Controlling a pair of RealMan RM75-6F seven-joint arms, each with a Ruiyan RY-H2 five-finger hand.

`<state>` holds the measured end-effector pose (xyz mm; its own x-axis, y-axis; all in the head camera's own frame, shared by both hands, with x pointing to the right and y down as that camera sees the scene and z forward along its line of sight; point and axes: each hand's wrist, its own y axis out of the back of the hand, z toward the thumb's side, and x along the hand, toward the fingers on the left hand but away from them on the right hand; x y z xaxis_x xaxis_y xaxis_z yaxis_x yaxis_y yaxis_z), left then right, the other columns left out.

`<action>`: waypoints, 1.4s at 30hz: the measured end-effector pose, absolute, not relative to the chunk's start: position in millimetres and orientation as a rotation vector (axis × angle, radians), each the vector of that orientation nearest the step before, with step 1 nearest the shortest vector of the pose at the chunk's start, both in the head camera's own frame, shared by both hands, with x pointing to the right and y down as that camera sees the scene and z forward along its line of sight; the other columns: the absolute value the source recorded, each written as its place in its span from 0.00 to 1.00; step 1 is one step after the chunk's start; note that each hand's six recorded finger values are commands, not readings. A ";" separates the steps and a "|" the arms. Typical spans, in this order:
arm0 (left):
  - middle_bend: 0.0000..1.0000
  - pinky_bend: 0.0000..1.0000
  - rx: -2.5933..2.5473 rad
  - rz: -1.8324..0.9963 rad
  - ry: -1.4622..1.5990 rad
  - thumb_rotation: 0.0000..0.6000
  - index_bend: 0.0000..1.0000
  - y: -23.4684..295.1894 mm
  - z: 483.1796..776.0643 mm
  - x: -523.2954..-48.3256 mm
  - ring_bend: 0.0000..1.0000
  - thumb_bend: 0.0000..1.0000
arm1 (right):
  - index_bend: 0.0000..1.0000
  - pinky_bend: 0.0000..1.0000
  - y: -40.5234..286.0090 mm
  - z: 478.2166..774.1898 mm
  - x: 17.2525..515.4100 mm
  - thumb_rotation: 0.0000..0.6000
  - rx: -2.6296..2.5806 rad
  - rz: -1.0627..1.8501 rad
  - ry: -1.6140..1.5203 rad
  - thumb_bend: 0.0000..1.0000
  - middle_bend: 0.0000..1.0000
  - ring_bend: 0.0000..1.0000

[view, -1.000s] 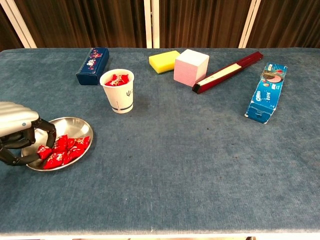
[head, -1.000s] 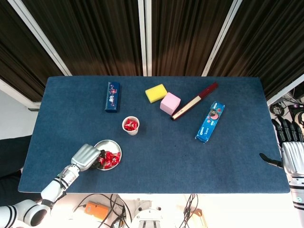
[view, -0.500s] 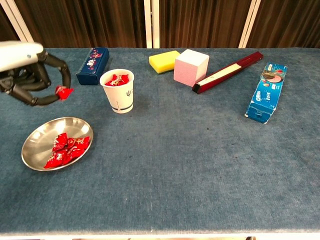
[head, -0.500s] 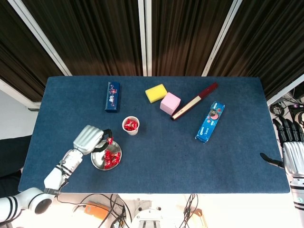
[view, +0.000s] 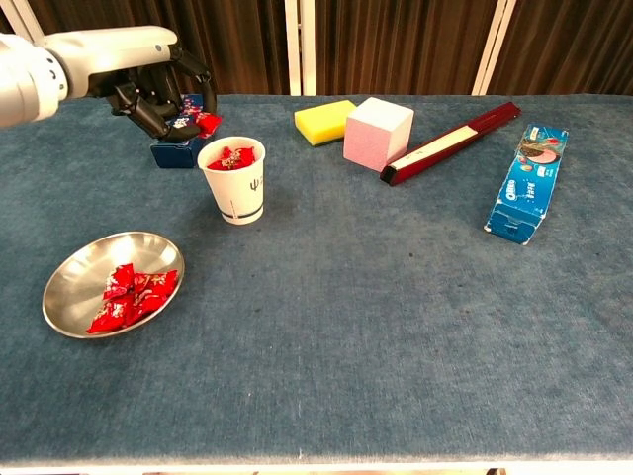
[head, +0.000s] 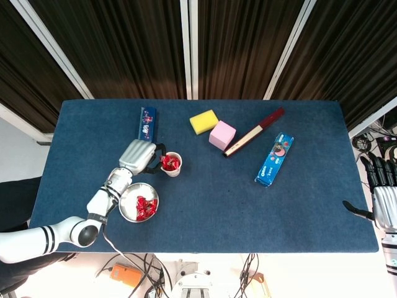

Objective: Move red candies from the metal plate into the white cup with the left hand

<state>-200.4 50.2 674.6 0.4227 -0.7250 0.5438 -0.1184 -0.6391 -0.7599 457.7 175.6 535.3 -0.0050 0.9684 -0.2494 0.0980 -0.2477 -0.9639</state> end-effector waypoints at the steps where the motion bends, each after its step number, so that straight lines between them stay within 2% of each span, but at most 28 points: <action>1: 0.92 0.84 -2.031 -1.232 0.706 1.00 0.48 48.0 678.9 -199.6 0.84 0.38 | 0.00 0.00 175.6 535.4 458.1 1.00 -1.459 1.360 -1.165 0.11 0.01 0.00; 8: 0.92 0.84 -2.025 -1.273 0.673 1.00 0.41 50.8 691.8 -197.7 0.84 0.34 | 0.00 0.00 174.5 537.8 458.5 1.00 -1.463 1.365 -1.164 0.11 0.01 0.00; 12: 0.92 0.84 -2.024 -1.279 0.667 1.00 0.33 52.0 693.2 -198.3 0.84 0.30 | 0.00 0.00 174.1 538.4 457.5 1.00 -1.466 1.363 -1.162 0.11 0.01 0.00; 19: 0.92 0.84 -2.017 -1.274 0.672 1.00 0.30 52.7 688.6 -202.5 0.84 0.29 | 0.00 0.00 173.9 537.8 457.0 1.00 -1.464 1.364 -1.161 0.11 0.01 0.00; 22: 0.89 0.83 -2.005 -1.261 0.705 1.00 0.29 52.3 681.0 -209.3 0.81 0.26 | 0.00 0.00 173.6 537.2 457.9 1.00 -1.464 1.365 -1.163 0.11 0.01 0.00; 24: 0.83 0.80 -1.990 -1.254 0.736 1.00 0.29 52.6 674.7 -217.7 0.74 0.23 | 0.00 0.00 173.3 537.2 460.1 1.00 -1.464 1.372 -1.166 0.11 0.01 0.00; 28: 0.66 0.66 -1.918 -1.260 0.826 1.00 0.29 56.0 659.0 -250.7 0.56 0.19 | 0.00 0.00 171.9 538.7 465.7 1.00 -1.480 1.388 -1.176 0.11 0.01 0.00; 31: 0.45 0.37 -1.834 -1.285 0.907 1.00 0.27 62.3 648.8 -284.3 0.35 0.17 | 0.00 0.00 170.5 540.3 470.0 1.00 -1.503 1.389 -1.192 0.11 0.00 0.00; 32: 0.35 0.22 -1.806 -1.296 0.934 1.00 0.24 65.3 645.9 -296.3 0.26 0.17 | 0.00 0.00 169.9 541.0 471.6 1.00 -1.514 1.386 -1.200 0.11 0.00 0.00; 33: 0.28 0.11 -1.777 -1.309 0.961 1.00 0.21 69.0 643.1 -309.0 0.18 0.16 | 0.00 0.00 169.5 541.6 472.7 1.00 -1.523 1.384 -1.206 0.11 0.00 0.00; 34: 0.24 0.05 -1.737 -1.327 0.996 1.00 0.20 74.4 639.3 -326.5 0.13 0.16 | 0.00 0.00 169.2 542.3 473.7 1.00 -1.533 1.383 -1.209 0.11 0.00 0.00; 36: 0.18 0.00 -1.672 -1.353 1.036 1.00 0.19 83.5 633.2 -352.8 0.07 0.16 | 0.00 0.00 168.4 544.1 475.0 1.00 -1.557 1.380 -1.206 0.11 0.00 0.00; 42: 0.15 0.00 -1.515 -1.411 1.098 1.00 0.17 124.0 609.5 -419.7 0.04 0.15 | 0.00 0.00 167.7 547.5 469.1 1.00 -1.606 1.371 -1.181 0.11 0.00 0.00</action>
<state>-419.7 124.0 609.5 0.0112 -0.9455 0.3256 -0.0832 -0.3253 -0.9419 469.1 167.7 547.5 0.0208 0.9416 -0.3362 0.1925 -0.3338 -0.9228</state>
